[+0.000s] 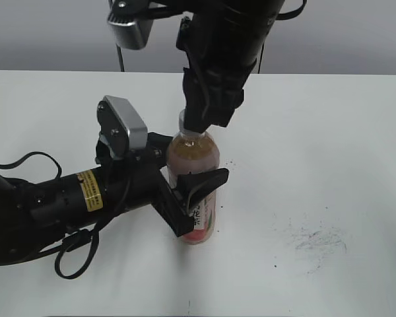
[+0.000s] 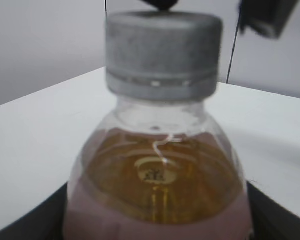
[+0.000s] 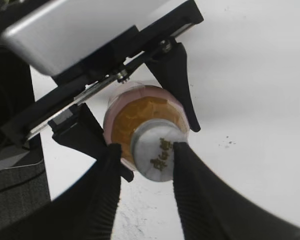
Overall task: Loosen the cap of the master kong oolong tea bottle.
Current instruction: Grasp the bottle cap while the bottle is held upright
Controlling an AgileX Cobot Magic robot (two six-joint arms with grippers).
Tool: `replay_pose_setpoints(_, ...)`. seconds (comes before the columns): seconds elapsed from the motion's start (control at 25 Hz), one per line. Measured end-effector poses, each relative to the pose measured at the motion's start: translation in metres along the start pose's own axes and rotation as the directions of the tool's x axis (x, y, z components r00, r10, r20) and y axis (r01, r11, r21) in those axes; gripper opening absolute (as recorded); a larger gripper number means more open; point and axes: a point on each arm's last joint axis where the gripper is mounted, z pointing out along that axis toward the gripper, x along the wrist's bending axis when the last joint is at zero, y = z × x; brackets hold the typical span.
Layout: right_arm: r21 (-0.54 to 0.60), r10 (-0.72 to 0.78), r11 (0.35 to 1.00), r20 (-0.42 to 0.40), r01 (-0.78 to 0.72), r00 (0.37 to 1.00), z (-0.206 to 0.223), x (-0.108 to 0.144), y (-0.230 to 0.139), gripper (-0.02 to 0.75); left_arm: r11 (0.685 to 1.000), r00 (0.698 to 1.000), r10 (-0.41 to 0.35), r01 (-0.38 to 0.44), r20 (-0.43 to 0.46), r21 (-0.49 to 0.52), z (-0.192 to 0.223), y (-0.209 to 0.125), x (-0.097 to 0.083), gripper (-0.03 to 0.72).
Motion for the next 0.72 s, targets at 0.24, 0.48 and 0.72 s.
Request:
replay_pose_setpoints(0.24,0.008,0.322,0.947,0.011,-0.322,0.947,0.0011,-0.0011,-0.0009,0.396,1.0,1.0,0.01,-0.01,0.006,0.001,0.0001,0.0,-0.0005,0.445)
replay_pose_setpoints(0.48,0.012,0.643,0.765,0.042,-0.644,0.765,0.0023,-0.0031,-0.003,0.409,1.0,1.0,0.011,-0.011,0.006,0.001,0.0002,0.0,-0.0004,0.445)
replay_pose_setpoints(0.72,0.005,0.759,0.651,0.015,-0.759,0.651,0.0024,-0.0014,-0.001,0.409,1.0,1.0,0.012,-0.012,0.008,0.001,0.0002,0.0,-0.0006,0.445)
